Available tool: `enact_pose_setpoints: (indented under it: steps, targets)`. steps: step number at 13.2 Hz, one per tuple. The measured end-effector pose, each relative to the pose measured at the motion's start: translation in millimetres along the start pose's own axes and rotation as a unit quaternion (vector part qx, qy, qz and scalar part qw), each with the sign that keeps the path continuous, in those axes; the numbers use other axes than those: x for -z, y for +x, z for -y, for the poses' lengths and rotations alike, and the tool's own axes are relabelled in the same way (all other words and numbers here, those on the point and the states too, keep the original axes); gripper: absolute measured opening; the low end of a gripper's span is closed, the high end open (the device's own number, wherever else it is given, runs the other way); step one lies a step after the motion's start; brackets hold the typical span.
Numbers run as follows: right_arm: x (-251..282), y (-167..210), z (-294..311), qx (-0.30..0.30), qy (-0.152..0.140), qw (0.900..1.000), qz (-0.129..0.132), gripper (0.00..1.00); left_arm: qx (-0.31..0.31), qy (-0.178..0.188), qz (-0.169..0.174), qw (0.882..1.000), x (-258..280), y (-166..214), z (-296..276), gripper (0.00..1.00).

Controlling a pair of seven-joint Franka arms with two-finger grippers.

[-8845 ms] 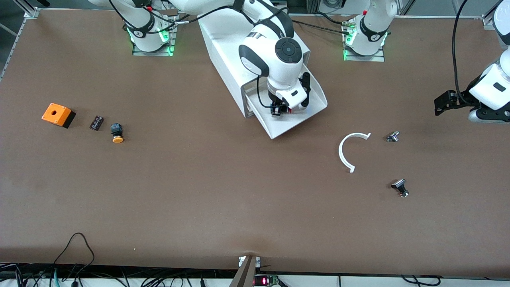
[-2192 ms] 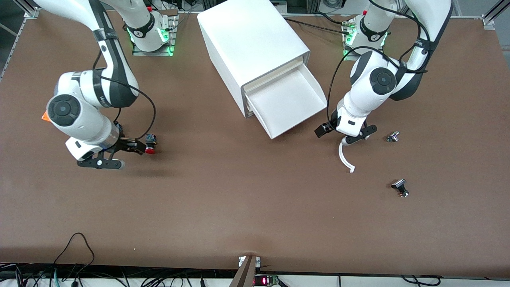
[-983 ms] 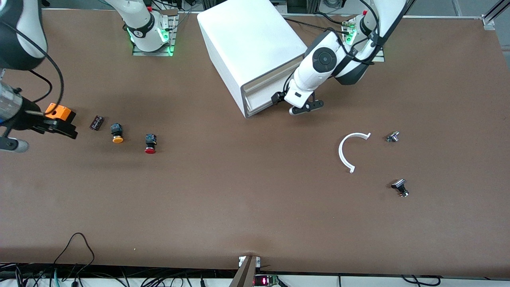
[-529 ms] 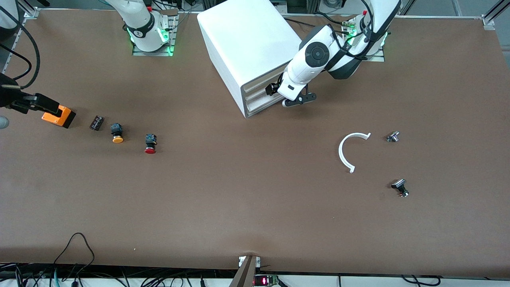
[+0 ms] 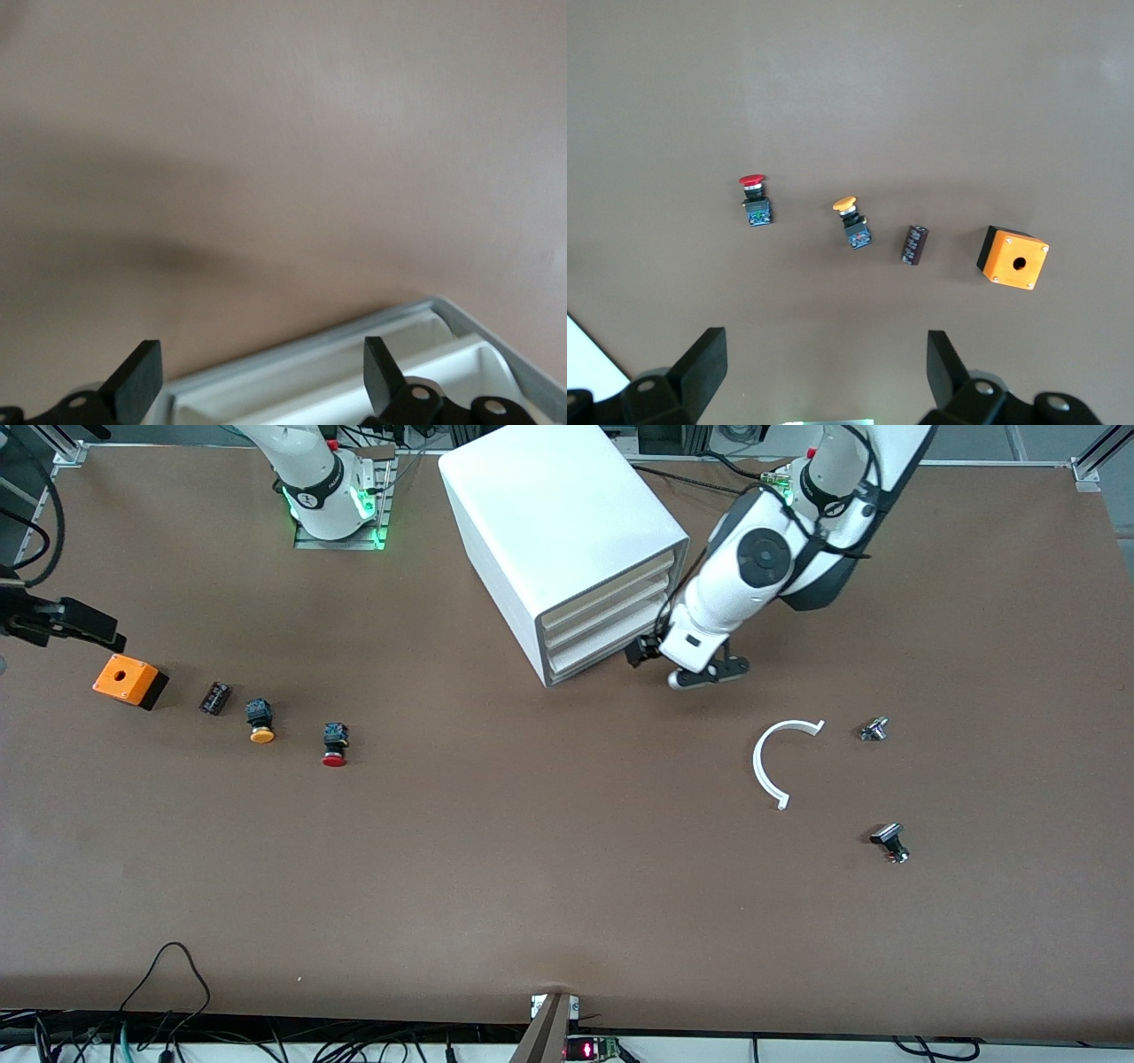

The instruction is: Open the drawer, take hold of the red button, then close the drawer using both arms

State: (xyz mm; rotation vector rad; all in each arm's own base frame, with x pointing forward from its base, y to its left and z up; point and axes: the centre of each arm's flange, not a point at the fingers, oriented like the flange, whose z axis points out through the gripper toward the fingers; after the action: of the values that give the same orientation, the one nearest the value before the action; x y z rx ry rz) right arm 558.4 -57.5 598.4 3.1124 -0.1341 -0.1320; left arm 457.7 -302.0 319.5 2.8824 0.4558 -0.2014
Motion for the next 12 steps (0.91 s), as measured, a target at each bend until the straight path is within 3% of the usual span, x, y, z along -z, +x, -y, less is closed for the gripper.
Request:
enact_pose_setpoints:
  steps: [6,9,12]
  targets:
    - [-6.3,-16.5,-7.3,-0.003,0.004,1.0,-0.014,1.0,-0.088,0.016,0.006,0.996,139.0,119.8,94.1,1.0]
    - [-10.9,-23.1,-7.5,-0.001,0.005,1.0,-0.023,1.0,-0.087,0.026,0.042,0.995,192.6,136.8,137.9,1.0]
    - [-11.8,-20.4,-5.4,0.001,0.005,1.0,-0.031,1.0,-0.104,0.038,0.028,0.993,243.5,151.6,178.5,1.0]
